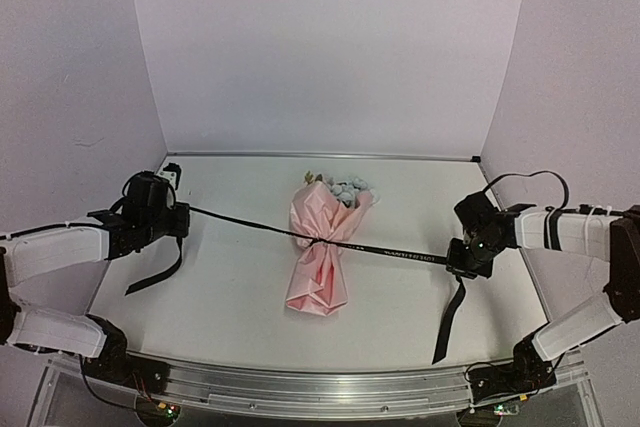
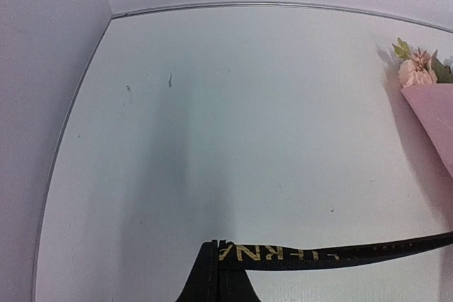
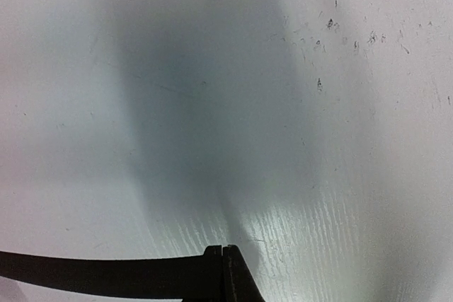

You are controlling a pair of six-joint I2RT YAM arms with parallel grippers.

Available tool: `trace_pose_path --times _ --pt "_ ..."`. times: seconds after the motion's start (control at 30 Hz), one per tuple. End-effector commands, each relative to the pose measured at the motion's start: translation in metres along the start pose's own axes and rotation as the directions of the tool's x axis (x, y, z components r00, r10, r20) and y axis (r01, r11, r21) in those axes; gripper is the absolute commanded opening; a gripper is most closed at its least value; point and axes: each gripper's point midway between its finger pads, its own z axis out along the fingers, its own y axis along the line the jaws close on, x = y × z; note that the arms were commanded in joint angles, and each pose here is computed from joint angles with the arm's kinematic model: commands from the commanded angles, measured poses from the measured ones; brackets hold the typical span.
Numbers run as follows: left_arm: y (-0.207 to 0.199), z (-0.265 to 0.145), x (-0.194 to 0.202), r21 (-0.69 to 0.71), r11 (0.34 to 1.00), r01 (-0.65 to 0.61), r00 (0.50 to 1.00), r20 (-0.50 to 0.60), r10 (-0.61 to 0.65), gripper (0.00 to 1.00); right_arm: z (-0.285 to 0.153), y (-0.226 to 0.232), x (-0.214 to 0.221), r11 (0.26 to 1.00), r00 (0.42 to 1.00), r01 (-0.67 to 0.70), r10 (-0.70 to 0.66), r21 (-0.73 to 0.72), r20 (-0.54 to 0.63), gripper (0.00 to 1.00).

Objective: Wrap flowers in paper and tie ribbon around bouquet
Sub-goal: Tie the ribbon around the folded bouquet.

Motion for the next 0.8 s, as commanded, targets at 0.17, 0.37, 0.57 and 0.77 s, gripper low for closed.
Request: trace_pose_path --times 0.17,0.37,0.57,0.77 --pt "0.073 -0.007 0.009 -0.255 0.951 0.177 0.984 0.045 -0.171 0.00 -0.004 -0.071 0.008 0.958 0.964 -0.261 0.266 0.120 -0.023 0.00" --pt "0.080 -0.007 0.011 -0.277 0.940 0.199 0.980 0.052 -0.192 0.00 -0.011 -0.079 0.009 0.951 0.955 -0.284 0.291 0.119 -0.051 0.00" --pt "0.097 -0.017 0.010 -0.290 0.911 0.292 0.956 0.106 -0.273 0.00 -0.015 -0.093 0.013 0.929 0.933 -0.342 0.353 0.144 -0.062 0.00" --pt "0.102 -0.020 0.010 -0.300 0.900 0.317 0.948 0.125 -0.293 0.00 -0.021 -0.104 0.014 0.910 0.915 -0.387 0.399 0.152 -0.059 0.00"
